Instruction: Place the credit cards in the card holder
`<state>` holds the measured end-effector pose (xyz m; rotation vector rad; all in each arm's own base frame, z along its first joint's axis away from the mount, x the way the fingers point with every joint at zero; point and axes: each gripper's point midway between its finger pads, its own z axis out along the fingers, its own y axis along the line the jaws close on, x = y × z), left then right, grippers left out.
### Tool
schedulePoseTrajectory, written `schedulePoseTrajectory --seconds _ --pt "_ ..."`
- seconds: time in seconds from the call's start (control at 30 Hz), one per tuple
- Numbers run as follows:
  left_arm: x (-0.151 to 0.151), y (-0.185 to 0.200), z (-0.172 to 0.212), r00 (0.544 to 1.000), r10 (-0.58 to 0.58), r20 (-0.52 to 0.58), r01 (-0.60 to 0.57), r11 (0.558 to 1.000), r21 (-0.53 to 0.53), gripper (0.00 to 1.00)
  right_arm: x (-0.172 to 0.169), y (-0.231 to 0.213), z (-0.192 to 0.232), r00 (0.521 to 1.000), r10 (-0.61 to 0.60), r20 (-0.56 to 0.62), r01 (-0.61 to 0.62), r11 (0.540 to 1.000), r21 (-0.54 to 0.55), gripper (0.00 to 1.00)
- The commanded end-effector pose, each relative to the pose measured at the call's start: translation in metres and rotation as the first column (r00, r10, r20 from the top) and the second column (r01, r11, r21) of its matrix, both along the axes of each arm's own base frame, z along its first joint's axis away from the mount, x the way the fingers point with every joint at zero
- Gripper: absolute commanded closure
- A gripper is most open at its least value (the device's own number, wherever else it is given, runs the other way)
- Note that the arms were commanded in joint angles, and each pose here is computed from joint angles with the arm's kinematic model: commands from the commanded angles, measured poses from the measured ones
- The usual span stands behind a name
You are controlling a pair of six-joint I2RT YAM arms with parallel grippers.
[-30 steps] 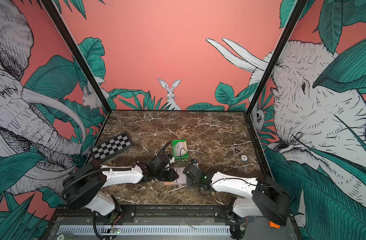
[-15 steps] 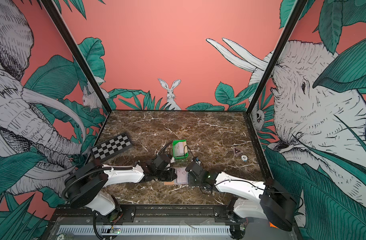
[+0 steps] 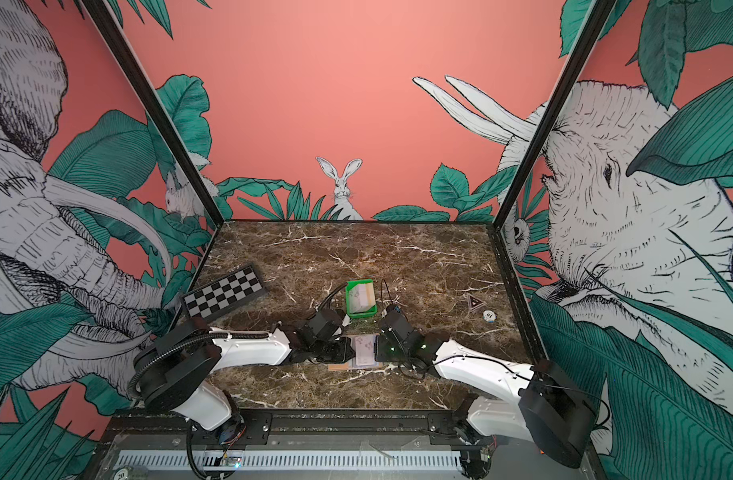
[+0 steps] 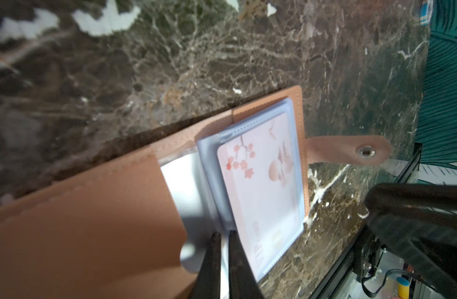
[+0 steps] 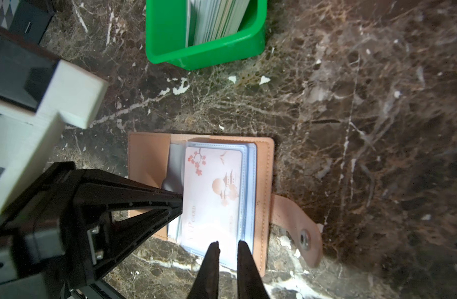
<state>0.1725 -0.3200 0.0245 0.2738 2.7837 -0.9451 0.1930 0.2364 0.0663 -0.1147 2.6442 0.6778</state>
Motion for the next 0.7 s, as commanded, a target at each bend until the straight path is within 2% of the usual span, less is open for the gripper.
schedulePoseTrajectory --seconds 0.0,0.2,0.37,0.67 --pt "0.002 0.001 0.002 1.0 0.012 0.01 -0.012 1.0 0.009 0.9 0.0 -0.001 0.0 1.0 -0.007 0.002 0.007 1.0 0.014 0.85" --pt "0.003 0.004 0.016 0.999 0.02 0.039 -0.02 1.0 -0.001 0.9 0.0 0.0 -0.001 1.0 -0.003 -0.001 0.003 1.0 0.017 0.85" --pt "0.004 -0.002 0.024 0.999 0.009 0.051 -0.006 0.999 -0.046 0.84 0.0 0.003 -0.003 1.0 0.0 -0.004 0.001 1.0 0.028 0.85" --pt "0.004 -0.01 0.015 1.0 -0.002 0.027 0.003 0.999 -0.054 0.82 -0.001 -0.001 -0.003 1.0 -0.005 -0.002 0.005 1.0 0.022 0.85"
